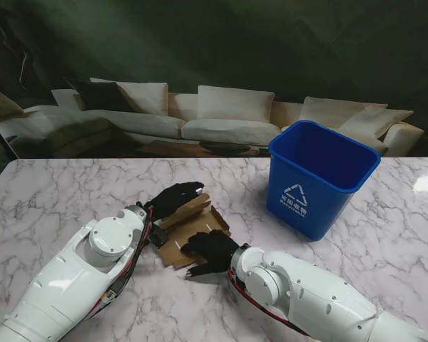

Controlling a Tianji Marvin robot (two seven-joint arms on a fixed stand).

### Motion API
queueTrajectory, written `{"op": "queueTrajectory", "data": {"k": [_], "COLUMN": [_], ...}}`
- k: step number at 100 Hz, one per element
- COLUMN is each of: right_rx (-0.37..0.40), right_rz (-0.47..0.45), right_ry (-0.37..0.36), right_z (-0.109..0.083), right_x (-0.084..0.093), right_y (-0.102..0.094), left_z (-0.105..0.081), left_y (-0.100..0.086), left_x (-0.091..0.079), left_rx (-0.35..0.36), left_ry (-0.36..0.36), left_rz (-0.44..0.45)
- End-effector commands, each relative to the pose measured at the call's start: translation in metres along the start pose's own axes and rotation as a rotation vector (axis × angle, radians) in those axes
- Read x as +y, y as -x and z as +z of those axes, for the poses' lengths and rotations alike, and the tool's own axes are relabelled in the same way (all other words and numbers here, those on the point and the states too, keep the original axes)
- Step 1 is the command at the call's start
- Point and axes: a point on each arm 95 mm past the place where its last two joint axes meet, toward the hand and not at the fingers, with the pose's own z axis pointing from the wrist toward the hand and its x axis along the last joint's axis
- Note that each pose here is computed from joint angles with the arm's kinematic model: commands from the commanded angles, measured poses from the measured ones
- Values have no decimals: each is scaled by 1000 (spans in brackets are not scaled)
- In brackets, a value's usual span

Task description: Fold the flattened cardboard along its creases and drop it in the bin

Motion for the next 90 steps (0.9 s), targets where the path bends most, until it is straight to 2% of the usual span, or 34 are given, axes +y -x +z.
{"op": "queueTrajectory", "data": {"k": [1,12,48,65,90], "right_rx": [-54,-55,-57,-54,-44], "right_rz": [11,11,12,20,38], "right_ry": [-119,-121,-126,-123,-104], "right_z": [-5,-5,-6,-8,-17], "right_x": [-43,-43,-43,-42,-37], "right_y": [15,15,16,15,13], "left_z": [-1,0,-1,1,9], "left_y": [-2,-2,9,17,32], "left_x": [7,12,21,22,23], "left_rx": [12,8,-77,-115,-218], "left_ry": [32,50,131,179,245], "left_rz": [1,-5,3,60,154]}}
